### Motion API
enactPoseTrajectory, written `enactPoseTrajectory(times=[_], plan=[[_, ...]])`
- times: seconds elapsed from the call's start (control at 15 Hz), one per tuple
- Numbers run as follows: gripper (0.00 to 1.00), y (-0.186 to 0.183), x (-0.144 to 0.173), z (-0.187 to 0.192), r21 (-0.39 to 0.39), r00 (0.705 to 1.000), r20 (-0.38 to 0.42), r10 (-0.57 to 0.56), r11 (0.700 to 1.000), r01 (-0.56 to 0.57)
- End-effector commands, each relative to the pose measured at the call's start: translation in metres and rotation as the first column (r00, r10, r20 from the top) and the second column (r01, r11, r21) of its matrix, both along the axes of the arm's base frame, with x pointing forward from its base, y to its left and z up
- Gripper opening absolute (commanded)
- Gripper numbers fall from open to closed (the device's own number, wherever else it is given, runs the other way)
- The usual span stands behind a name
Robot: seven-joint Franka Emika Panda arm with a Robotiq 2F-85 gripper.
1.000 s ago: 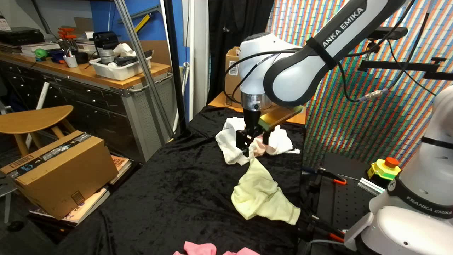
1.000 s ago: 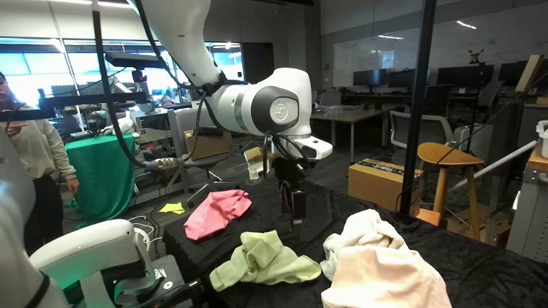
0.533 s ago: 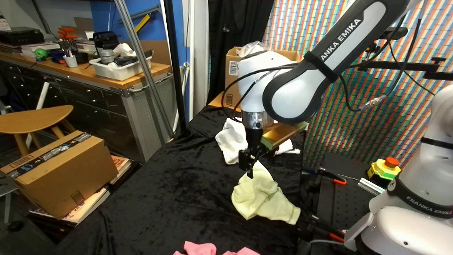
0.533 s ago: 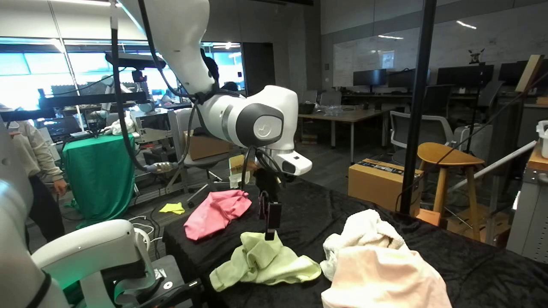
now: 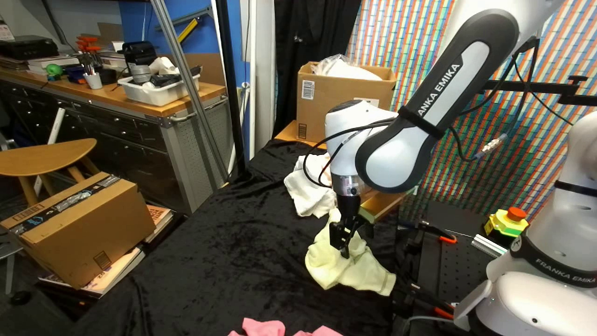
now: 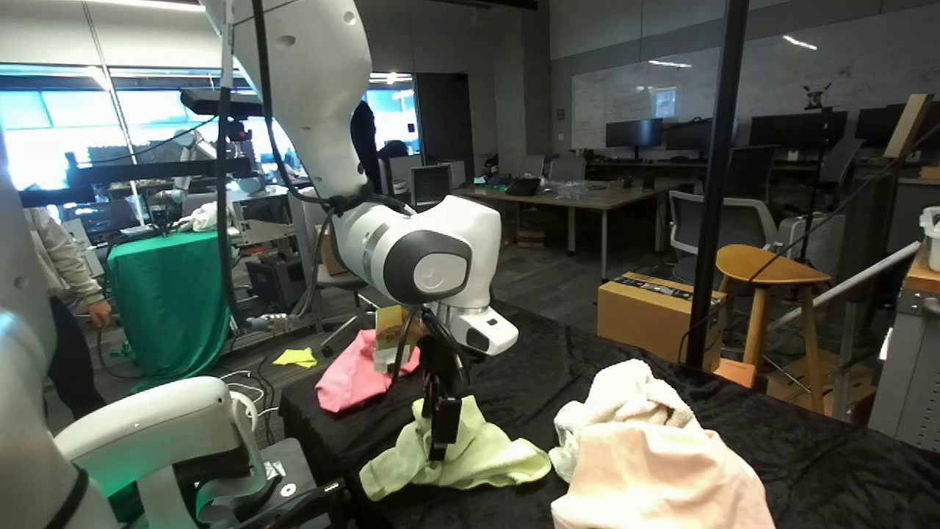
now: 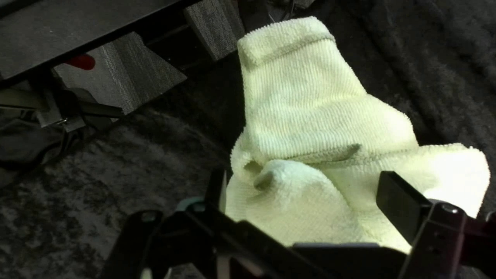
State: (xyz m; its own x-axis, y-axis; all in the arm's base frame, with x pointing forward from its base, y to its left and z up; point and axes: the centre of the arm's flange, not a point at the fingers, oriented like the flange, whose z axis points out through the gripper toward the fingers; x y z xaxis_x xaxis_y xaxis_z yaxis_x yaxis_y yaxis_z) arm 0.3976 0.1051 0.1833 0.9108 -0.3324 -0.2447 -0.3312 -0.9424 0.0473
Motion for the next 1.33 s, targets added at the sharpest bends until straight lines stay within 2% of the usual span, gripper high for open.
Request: enactPoseTrajectory(times=[0.0,0.6,1.27], plan=[[1.00,0.003,-0.008,-0.008,0.064,0.999,0.032,0.010,0.998,-0.012],[1.00,0.012,-0.007,-0.011,0.196,0.994,0.105,0.017,0.980,-0.037],[1.00,0.021,-0.013,-0.033,0.225,0.993,0.073,0.093,0.969,-0.107]])
